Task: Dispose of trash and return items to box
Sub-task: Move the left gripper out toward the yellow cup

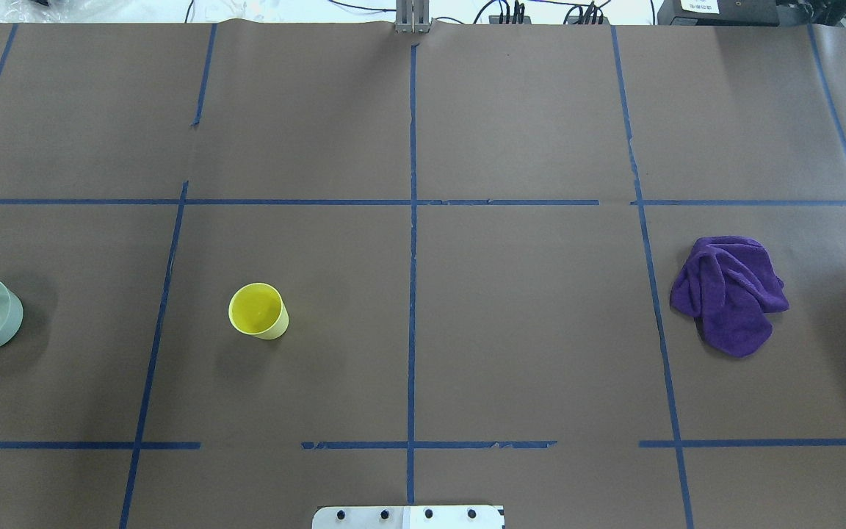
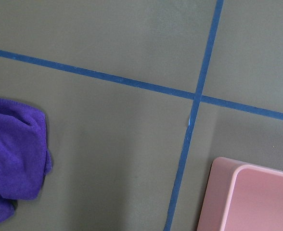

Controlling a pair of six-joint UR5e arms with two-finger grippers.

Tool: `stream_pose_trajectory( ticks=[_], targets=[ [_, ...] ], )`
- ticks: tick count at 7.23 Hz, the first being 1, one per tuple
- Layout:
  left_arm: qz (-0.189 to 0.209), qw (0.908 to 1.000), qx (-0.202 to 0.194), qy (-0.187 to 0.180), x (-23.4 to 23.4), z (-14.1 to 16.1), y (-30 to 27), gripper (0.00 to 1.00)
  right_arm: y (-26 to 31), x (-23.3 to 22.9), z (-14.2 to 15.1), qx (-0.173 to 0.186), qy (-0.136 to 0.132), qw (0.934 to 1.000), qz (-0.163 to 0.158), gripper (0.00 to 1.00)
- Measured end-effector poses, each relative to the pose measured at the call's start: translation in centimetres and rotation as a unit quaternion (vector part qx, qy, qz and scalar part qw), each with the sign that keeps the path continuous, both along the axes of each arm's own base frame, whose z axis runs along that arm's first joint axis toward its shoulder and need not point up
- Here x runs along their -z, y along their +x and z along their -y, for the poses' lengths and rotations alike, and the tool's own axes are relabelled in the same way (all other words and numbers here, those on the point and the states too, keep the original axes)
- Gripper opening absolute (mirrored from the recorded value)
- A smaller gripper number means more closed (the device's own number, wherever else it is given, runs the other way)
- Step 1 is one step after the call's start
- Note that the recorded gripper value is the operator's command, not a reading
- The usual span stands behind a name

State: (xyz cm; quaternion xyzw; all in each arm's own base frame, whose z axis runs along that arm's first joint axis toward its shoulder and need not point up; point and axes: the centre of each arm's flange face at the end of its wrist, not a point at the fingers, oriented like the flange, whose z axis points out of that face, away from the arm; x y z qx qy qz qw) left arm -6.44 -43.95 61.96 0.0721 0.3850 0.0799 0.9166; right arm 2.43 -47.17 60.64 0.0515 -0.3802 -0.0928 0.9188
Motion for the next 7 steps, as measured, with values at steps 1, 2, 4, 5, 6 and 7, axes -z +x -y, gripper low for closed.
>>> stream_pose_trajectory(
  ticks=[1, 2, 4, 5, 6, 7],
  targets=[
    [0.000, 1.0000, -0.003, 0.006, 0.5, 0.1, 0.2, 1.00, 0.0, -0.1, 0.0, 0.000, 0.000, 1.0000, 0.000, 1.00],
    [0.000, 0.9998, -0.011, 0.016, 1.2, 0.1, 0.5, 1.00, 0.0, 0.0, 0.0, 0.000, 0.001, 1.0000, 0.000, 1.00],
    [0.002, 0.9994, -0.021, 0.026, 2.2, 0.1, 1.2, 1.00, -0.1, 0.0, 0.0, 0.001, 0.003, 1.0000, 0.000, 1.00],
    [0.002, 0.9993, -0.024, 0.030, 2.6, 0.0, 1.4, 1.00, -0.1, 0.0, 0.0, 0.001, 0.003, 1.0000, 0.000, 1.00],
    [0.003, 0.9992, -0.027, 0.031, 2.5, 0.0, 1.6, 1.00, -0.1, -0.1, 0.1, 0.002, 0.003, 1.0000, -0.001, 1.00],
    [0.001, 0.9991, -0.027, 0.033, 2.3, 0.0, 1.6, 1.00, -0.2, -0.2, 0.0, 0.002, 0.002, 1.0000, -0.001, 1.00]
  ],
)
